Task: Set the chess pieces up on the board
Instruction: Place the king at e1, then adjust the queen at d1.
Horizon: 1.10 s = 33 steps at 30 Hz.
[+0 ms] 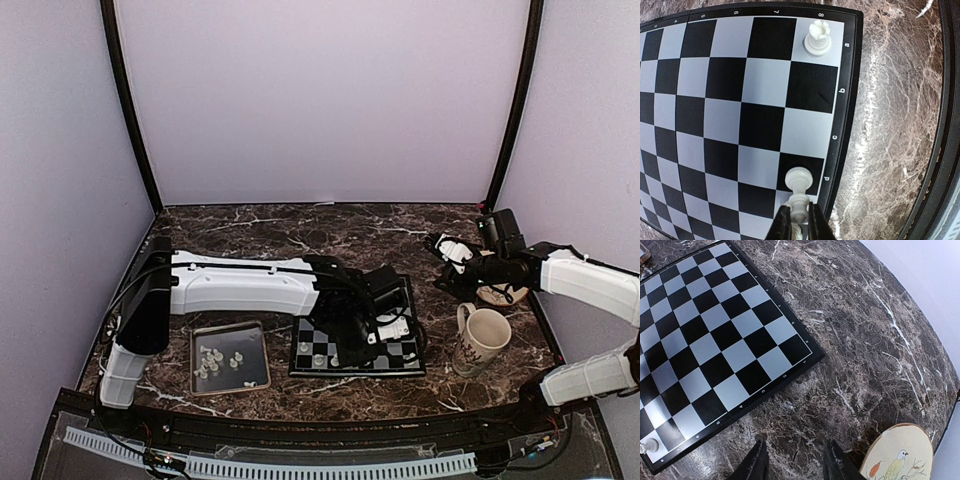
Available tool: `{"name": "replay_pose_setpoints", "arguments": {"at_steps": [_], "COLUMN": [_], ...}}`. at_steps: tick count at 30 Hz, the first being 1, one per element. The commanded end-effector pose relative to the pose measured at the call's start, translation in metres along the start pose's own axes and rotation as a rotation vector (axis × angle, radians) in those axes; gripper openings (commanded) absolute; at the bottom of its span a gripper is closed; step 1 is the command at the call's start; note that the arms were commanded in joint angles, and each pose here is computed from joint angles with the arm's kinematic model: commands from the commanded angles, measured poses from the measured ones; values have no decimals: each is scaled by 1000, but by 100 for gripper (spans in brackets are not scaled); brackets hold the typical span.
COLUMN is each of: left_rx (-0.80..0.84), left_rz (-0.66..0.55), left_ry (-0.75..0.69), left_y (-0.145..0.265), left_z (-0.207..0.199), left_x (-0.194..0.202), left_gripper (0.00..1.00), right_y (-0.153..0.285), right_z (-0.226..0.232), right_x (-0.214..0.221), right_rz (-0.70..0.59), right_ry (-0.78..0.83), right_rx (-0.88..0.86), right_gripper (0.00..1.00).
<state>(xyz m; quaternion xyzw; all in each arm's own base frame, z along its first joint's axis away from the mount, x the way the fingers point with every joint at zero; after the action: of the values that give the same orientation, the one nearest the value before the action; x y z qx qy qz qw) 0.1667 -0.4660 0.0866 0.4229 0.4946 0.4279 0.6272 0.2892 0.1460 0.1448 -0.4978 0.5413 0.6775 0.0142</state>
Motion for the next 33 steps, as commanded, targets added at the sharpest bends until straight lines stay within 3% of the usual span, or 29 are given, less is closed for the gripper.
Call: {"name": "replay_pose_setpoints", "arguments": {"at_steps": [1, 7, 19, 28, 33], "left_rx": [-3, -11, -13, -48, -89], "left_rz": [19, 20, -4, -36, -19], "left_ry": [-18, -17, -2, 50, 60], "left_y": [4, 2, 8, 45, 49], "left_z": [-1, -1, -1, 4, 8], "left_x": [0, -1, -9, -12, 3], "left_gripper": [10, 22, 24, 24, 34], "right_y": [-3, -4, -5, -4, -6], "right_z": [-1, 0, 0, 1, 1], "right_x": [1, 1, 3, 3, 4], "right_rz": [-6, -2, 7, 5, 10], "right_ry": [-6, -6, -8, -7, -9], "right_rx": [-4, -8, -14, -14, -18], "right_gripper": [38, 39, 38, 39, 38]}}
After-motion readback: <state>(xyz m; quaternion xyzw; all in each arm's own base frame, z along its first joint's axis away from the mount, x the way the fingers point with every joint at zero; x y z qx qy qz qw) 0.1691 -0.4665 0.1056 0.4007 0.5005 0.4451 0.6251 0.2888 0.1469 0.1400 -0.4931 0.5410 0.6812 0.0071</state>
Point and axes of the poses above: each gripper's point midway between its finger pads, its own y axis back along the fingers, its own z axis along the line the jaws close on, x = y × z, the point moved 2 cm from there along y, back along the fingers, and after that the axes turned 14 degrees about -y, right-handed, at the moved point
